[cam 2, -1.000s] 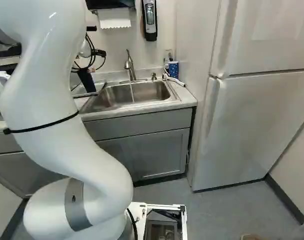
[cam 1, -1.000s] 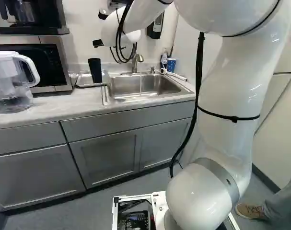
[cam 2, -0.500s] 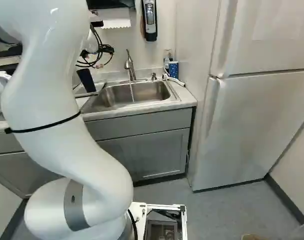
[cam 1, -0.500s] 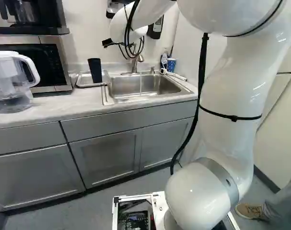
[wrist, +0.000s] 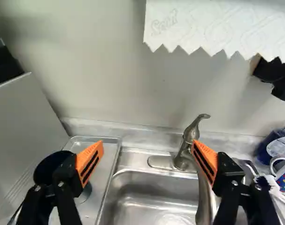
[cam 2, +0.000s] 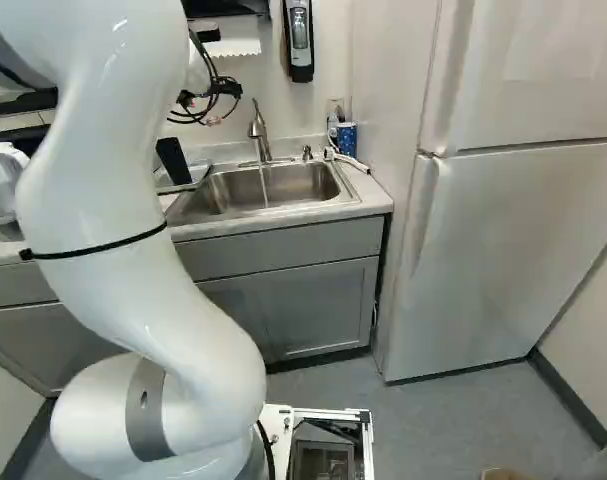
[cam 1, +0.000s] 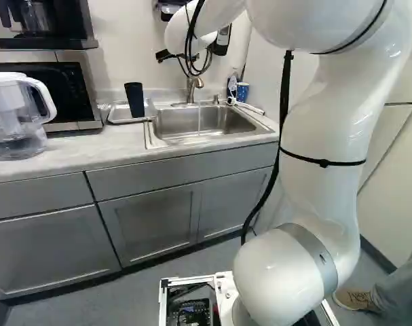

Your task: Rinse the cup and place it in the tray

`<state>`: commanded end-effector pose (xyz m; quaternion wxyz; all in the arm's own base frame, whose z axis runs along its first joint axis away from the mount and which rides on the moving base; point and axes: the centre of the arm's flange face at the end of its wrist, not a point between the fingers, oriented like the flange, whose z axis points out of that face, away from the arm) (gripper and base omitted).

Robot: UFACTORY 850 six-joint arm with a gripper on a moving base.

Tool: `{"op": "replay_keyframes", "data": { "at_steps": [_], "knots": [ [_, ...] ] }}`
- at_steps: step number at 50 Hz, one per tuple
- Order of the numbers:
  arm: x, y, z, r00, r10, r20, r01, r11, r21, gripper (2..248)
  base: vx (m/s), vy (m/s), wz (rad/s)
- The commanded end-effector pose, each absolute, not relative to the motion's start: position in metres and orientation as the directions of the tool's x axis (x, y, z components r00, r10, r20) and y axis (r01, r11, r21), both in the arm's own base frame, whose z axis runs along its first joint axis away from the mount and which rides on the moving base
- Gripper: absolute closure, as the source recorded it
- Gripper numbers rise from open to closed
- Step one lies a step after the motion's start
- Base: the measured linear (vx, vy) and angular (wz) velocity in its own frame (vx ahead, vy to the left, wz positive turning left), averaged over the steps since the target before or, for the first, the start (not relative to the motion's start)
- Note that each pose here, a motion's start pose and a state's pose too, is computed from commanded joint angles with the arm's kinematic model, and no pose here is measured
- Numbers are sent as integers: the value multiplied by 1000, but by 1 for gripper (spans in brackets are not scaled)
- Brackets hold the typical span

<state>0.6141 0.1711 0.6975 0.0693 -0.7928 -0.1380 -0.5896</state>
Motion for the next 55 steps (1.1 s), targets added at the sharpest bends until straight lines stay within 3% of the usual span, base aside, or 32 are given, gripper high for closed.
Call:
{"op": "replay_keyframes", "data": {
  "at_steps": [55],
  "knots": [
    [687,137,716,205,103,973,225,-973,55,3,0,0,0]
  ]
}}
